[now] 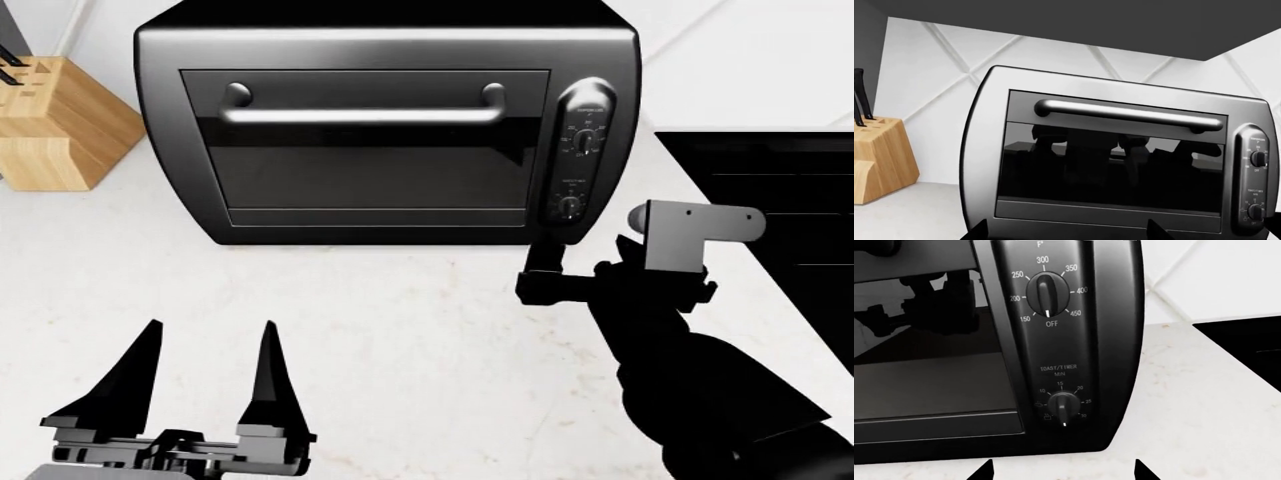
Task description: Turn on the toaster oven by setting the timer.
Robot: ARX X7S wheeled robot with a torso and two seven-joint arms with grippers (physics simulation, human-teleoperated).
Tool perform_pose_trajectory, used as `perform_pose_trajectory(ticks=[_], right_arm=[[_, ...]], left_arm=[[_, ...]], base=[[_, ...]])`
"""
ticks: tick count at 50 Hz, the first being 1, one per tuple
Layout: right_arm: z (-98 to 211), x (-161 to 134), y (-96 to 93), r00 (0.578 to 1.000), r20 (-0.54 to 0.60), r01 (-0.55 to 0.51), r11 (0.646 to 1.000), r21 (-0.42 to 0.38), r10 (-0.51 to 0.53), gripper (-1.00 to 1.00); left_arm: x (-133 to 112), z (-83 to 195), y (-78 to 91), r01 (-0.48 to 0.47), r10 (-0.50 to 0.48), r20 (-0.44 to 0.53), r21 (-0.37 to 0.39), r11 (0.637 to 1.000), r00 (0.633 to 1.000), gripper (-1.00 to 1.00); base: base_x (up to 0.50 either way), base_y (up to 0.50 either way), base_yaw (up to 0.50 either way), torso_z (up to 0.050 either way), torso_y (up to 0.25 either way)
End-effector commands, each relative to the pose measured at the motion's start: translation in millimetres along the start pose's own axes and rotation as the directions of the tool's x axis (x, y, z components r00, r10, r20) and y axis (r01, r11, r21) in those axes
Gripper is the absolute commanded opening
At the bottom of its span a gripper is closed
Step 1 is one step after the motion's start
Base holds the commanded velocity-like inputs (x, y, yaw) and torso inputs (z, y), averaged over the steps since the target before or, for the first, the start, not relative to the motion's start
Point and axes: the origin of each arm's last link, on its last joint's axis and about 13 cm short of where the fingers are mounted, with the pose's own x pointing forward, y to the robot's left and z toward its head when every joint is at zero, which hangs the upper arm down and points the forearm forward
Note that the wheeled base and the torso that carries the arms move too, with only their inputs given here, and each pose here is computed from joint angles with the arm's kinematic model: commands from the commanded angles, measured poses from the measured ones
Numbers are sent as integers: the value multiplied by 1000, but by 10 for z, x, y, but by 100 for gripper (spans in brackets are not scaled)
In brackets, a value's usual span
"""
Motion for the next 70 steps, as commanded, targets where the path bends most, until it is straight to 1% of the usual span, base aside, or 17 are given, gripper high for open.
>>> perform_pose_trajectory(ticks=[1, 7, 11, 13, 17, 22, 24, 26, 33, 40, 44, 51, 58, 61, 62, 70], right_arm=[[76, 118, 39, 1000, -21, 14, 1000, -10, -14, 100], [128, 192, 43, 999, -31, 22, 1000, -6, -22, 100], [147, 221, 66, 999, -32, 8, 1000, -3, -8, 100], [141, 222, 75, 1000, -13, -7, 1000, -28, 6, 100], [118, 241, 86, 1000, -20, -20, 999, -26, 19, 100], [69, 262, 90, 1000, 7, -23, 997, -80, 24, 100], [52, 275, 87, 1000, 12, -12, 995, -103, 13, 100], [58, 270, 84, 1000, 14, -5, 994, -107, 6, 100], [54, 271, 80, 997, 1, 78, 986, -145, -78, 100], [21, 305, 61, 990, -33, 132, 983, -124, -137, 100], [16, 315, 60, 988, -24, 151, 980, -127, -155, 100], [26, 332, 89, 992, -26, 118, 987, -105, -122, 100], [48, 354, 111, 994, -23, 108, 988, -111, -111, 100], [44, 354, 116, 995, -14, 98, 987, -130, -101, 100], [45, 358, 113, 995, -19, 96, 988, -119, -99, 100], [46, 389, 142, 996, -22, 88, 989, -117, -91, 100]], left_arm=[[32, -30, 13, 3, -3, -17, -15, 1000, 1000, 100], [31, -22, 14, 3, -4, -19, -15, 1000, 1000, 100], [35, -26, 18, 3, -3, -18, -17, 1000, 1000, 100], [38, -30, 20, 2, -3, -19, -16, 1000, 1000, 100], [40, -31, 19, 2, -3, -19, -19, 1000, 1000, 100], [41, -28, 20, 1, -2, -19, -20, 1000, 1000, 100], [39, -25, 21, 2, -2, -18, -21, 1000, 1000, 100], [44, -27, 24, 1, -2, -18, -20, 1000, 1000, 100], [43, -24, 25, 1, -1, -16, -21, 1000, 1000, 100], [42, -22, 28, -1, 0, -15, -21, 1000, 1000, 100], [44, -21, 27, -1, 0, -15, -21, 1000, 1000, 100], [44, -19, 28, -1, 1, -16, -24, 1000, 1000, 100], [50, -27, 31, -2, 2, -17, -24, 1000, 1000, 100], [65, -42, 34, -6, 6, -21, -24, 1000, 1000, 100], [70, -47, 35, -6, 6, -22, -24, 1000, 1000, 100], [85, -57, 42, -9, 8, -32, -25, 1000, 999, 100]], base=[[0, 0, 0, 0, 0], [0, 0, 0, 0, 0], [0, 0, 0, 0, 0], [0, 0, 0, 0, 0], [0, 0, 0, 0, 0], [0, 0, 0, 0, 0], [0, 0, 0, 0, 0], [0, 0, 0, 0, 0], [0, 0, 0, 0, 0], [0, 0, 0, 0, 0], [0, 0, 0, 0, 0], [0, 0, 0, 0, 0], [0, 0, 0, 0, 0], [0, 0, 0, 0, 0], [0, 0, 0, 0, 0], [0, 0, 0, 0, 0]])
